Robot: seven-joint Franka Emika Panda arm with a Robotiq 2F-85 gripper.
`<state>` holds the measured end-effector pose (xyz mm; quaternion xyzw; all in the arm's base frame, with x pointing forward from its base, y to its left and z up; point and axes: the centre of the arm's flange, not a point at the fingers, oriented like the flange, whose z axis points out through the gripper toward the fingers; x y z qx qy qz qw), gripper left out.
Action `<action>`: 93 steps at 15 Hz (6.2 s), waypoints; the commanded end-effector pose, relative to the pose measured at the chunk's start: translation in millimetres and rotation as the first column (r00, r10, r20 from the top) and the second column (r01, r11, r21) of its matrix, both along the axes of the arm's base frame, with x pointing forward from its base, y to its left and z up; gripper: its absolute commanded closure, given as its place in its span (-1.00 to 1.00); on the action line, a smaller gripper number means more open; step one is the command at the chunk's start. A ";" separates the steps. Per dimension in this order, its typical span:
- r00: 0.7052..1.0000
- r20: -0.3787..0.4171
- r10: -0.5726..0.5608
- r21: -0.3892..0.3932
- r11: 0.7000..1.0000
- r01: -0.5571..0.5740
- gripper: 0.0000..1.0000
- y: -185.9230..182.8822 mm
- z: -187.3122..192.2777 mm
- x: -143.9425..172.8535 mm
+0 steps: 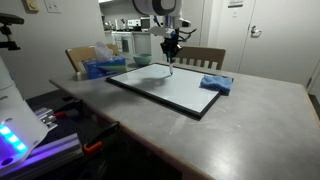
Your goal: Get the marker from the mint-green bowl and use it to draw on the whiteboard
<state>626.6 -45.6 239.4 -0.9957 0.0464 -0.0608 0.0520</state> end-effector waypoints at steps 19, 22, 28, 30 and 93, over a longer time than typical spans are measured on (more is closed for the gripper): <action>0.994 0.004 0.107 -0.049 0.993 -0.107 0.89 14.1 -26.2 40.7; 0.993 0.011 0.115 -0.043 0.992 -0.115 0.89 17.6 -25.7 44.7; 0.994 0.029 0.104 -0.019 0.994 -0.103 0.89 17.1 -18.4 42.4; 0.995 0.034 0.095 -0.033 0.995 -0.094 0.89 16.0 -12.3 39.9; 0.925 -0.233 0.299 0.162 0.950 -0.266 0.89 106.8 -5.8 10.5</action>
